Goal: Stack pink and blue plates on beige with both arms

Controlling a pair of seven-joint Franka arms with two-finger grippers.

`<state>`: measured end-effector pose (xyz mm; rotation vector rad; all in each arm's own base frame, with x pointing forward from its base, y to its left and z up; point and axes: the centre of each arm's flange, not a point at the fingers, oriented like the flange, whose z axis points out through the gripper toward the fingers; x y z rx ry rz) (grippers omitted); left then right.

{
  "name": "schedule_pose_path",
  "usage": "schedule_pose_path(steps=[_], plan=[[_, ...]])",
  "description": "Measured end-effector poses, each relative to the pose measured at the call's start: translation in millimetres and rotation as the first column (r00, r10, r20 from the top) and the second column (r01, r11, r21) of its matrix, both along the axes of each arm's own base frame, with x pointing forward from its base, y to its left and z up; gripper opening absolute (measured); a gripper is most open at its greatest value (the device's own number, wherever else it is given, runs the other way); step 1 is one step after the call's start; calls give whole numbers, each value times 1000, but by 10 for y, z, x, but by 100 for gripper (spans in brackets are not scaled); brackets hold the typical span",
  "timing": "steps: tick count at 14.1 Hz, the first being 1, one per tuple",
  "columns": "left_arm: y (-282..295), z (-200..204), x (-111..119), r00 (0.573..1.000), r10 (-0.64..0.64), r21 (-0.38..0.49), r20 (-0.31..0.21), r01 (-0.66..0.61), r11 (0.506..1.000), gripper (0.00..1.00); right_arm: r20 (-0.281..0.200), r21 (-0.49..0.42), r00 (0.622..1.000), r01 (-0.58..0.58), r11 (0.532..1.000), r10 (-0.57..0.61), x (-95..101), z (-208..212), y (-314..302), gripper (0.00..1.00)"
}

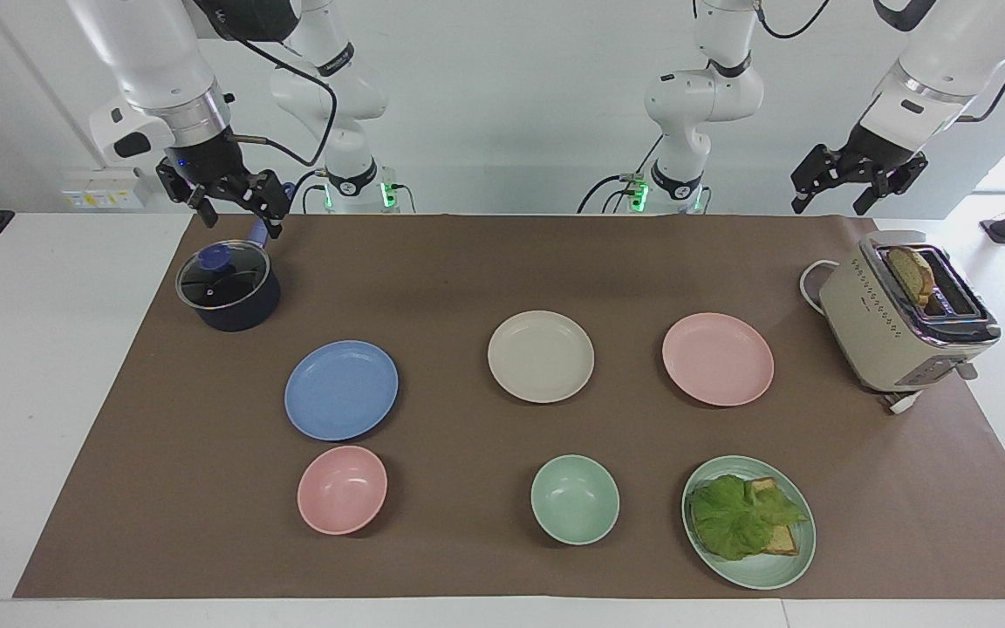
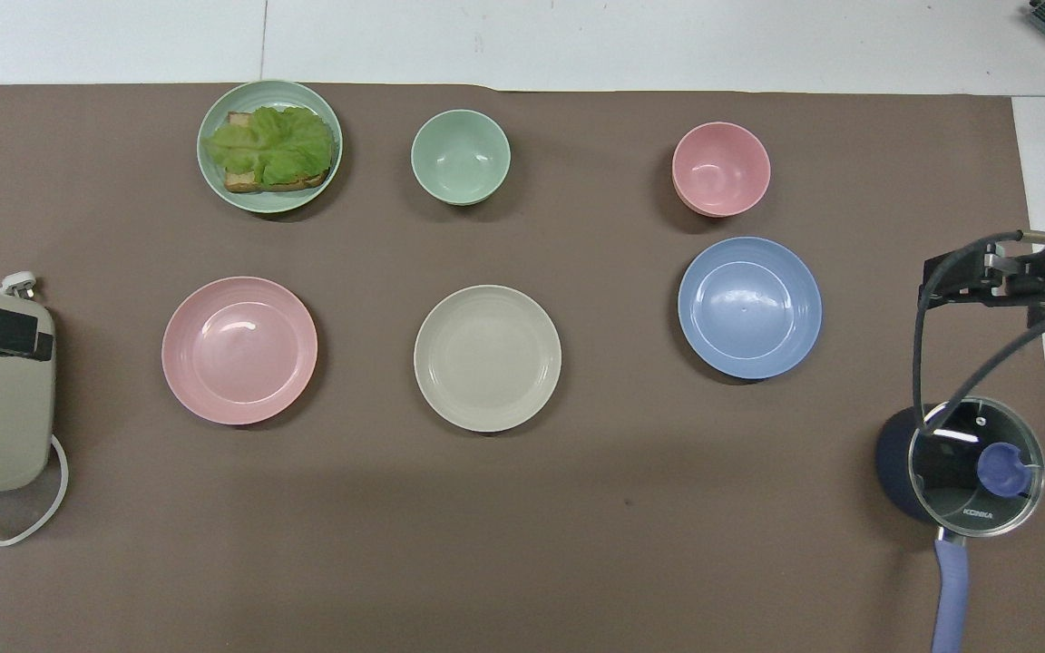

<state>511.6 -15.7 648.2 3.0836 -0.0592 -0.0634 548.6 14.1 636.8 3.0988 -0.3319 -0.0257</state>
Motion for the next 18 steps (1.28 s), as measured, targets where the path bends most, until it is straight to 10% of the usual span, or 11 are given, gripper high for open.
schedule_pose_path(steps=[18], plan=[[8,-24,-5,1000,1,0,-7,-1,1000,100,30,2,1000,0,1000,0,49,7,-7,100]])
